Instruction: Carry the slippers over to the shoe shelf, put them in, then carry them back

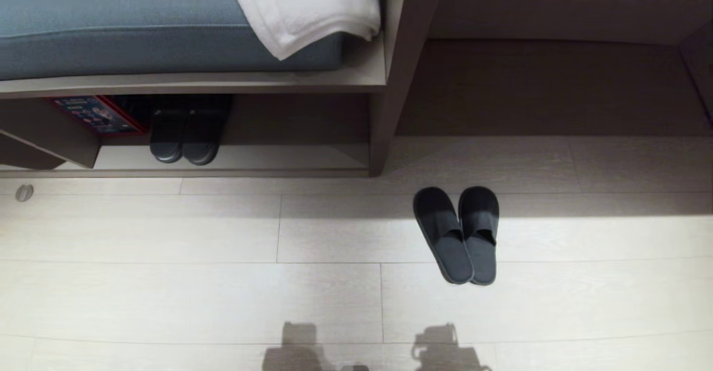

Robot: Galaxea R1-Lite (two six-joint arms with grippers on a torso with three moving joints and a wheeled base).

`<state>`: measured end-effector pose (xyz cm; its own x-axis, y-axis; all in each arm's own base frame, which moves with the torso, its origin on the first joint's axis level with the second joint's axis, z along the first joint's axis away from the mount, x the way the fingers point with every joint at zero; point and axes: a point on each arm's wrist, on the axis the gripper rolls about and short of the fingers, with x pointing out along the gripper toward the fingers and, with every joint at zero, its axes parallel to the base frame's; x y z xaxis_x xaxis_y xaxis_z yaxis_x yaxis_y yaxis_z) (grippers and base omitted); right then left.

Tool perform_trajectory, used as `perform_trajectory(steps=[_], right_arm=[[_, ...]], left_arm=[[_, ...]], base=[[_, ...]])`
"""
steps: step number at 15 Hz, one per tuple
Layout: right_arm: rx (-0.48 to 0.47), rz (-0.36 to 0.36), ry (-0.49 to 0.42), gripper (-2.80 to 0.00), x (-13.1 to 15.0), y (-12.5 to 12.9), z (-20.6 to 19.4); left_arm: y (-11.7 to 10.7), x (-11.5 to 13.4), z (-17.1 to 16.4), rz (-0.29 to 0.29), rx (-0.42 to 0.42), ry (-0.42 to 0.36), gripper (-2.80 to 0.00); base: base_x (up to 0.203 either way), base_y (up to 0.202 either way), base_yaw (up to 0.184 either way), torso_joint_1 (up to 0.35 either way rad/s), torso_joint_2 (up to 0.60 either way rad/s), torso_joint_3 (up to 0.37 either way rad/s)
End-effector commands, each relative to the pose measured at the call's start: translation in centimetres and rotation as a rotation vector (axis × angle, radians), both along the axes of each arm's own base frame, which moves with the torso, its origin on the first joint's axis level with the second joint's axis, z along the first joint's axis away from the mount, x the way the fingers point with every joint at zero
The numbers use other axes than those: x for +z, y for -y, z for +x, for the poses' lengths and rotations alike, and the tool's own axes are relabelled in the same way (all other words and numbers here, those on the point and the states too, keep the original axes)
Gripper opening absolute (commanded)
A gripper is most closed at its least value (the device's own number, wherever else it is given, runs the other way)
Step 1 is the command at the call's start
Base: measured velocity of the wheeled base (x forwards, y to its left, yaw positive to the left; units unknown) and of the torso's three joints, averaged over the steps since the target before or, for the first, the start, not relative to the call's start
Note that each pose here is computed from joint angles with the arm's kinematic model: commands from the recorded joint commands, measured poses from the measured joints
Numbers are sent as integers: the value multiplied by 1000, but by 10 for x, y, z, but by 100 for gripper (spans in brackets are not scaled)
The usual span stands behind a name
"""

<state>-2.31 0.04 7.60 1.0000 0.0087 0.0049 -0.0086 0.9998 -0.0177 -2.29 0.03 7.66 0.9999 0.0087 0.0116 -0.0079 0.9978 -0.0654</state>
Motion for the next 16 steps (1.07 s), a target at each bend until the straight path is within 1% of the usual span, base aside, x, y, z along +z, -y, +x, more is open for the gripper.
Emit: perform_trajectory(steps=[1, 16], right_arm=[[1, -1, 0, -280, 0, 0, 0], [1, -1, 0, -280, 0, 0, 0]], left_arm=[[0, 0, 0, -1, 0, -1, -280], [0, 0, 0, 2, -1, -1, -280]], base=[[0, 0, 0, 9, 2, 193], [0, 0, 0, 5, 2, 203]])
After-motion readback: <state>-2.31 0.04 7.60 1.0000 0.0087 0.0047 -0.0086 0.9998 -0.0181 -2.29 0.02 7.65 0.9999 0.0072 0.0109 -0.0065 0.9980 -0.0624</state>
